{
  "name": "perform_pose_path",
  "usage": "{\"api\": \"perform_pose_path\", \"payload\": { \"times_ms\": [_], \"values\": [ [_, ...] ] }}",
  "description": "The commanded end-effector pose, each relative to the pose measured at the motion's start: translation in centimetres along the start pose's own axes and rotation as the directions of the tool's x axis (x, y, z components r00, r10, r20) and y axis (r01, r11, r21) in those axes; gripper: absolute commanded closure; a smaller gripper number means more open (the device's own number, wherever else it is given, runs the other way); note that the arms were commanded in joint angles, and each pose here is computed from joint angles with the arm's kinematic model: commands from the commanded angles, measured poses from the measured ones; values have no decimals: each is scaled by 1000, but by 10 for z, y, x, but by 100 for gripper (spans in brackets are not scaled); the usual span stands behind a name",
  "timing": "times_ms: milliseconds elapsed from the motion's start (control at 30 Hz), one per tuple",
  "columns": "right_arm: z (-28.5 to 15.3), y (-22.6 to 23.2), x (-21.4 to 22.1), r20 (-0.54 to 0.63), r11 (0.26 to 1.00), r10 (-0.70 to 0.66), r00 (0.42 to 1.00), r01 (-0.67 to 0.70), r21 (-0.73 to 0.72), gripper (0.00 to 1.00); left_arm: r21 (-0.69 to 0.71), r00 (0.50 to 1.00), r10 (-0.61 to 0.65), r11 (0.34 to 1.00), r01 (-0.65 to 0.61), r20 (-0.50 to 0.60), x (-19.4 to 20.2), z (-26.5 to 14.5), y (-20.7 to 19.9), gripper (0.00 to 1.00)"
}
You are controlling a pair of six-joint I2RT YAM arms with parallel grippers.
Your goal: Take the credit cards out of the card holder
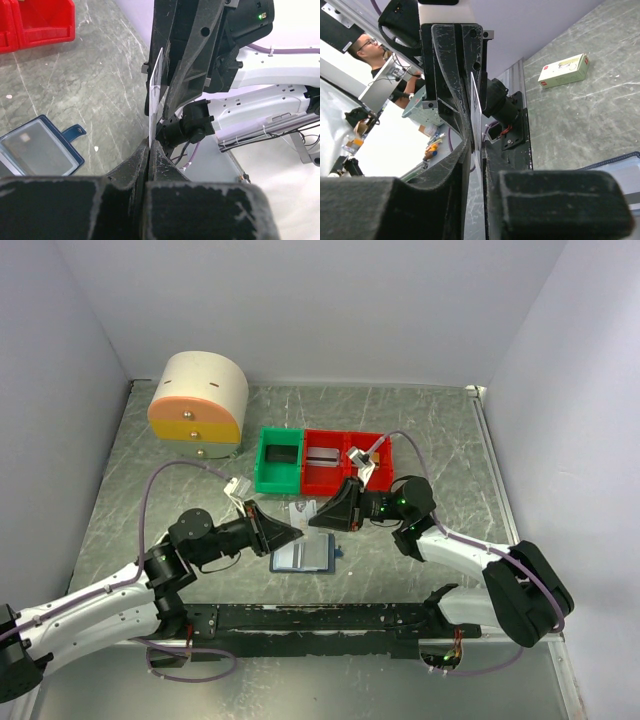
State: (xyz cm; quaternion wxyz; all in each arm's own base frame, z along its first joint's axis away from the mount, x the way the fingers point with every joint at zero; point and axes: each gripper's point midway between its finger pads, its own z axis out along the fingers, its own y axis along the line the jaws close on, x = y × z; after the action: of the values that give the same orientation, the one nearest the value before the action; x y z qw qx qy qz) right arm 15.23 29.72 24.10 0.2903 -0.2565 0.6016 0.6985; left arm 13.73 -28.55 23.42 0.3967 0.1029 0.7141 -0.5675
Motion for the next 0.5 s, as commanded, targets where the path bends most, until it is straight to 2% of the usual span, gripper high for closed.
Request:
{"api": "perform_pose_path", "payload": {
  "times_ms": [0, 167, 233, 300, 333, 367, 400, 467],
  "values": [
    [0, 11, 4, -29, 999, -30, 999, 28, -41, 84, 27, 999, -2, 1000, 1, 34, -4, 0, -3, 93],
    [0, 13, 2, -24, 998, -39, 999, 37, -50, 99, -7, 1000, 15, 1000, -15, 20, -4, -2, 1, 92],
    [-1, 16, 2, -21, 998, -41, 999, 39, -58, 100, -19, 1000, 22, 1000, -22, 15, -3, -3, 3, 88],
    [-1, 14, 2, -22, 998, -43, 999, 41, -50, 100, -61, 999, 31, 998, -30, 16, -6, -5, 8, 74],
    [-1, 11, 2, -24, 999, -39, 999, 38, -32, 100, -92, 999, 33, 995, -32, 14, -7, -6, 12, 63],
    [0, 5, 2, -23, 999, -35, 999, 35, -1, 100, -126, 999, 37, 991, -34, 18, -10, -7, 16, 48],
    [0, -2, 2, -24, 998, -41, 999, 42, 40, 100, -158, 999, 44, 987, -41, 15, -10, -10, 21, 38],
    [-2, -23, -4, -15, 983, -58, 998, 60, 173, 100, -237, 998, 61, 970, -58, 7, -12, -16, 33, 24]
  ]
}}
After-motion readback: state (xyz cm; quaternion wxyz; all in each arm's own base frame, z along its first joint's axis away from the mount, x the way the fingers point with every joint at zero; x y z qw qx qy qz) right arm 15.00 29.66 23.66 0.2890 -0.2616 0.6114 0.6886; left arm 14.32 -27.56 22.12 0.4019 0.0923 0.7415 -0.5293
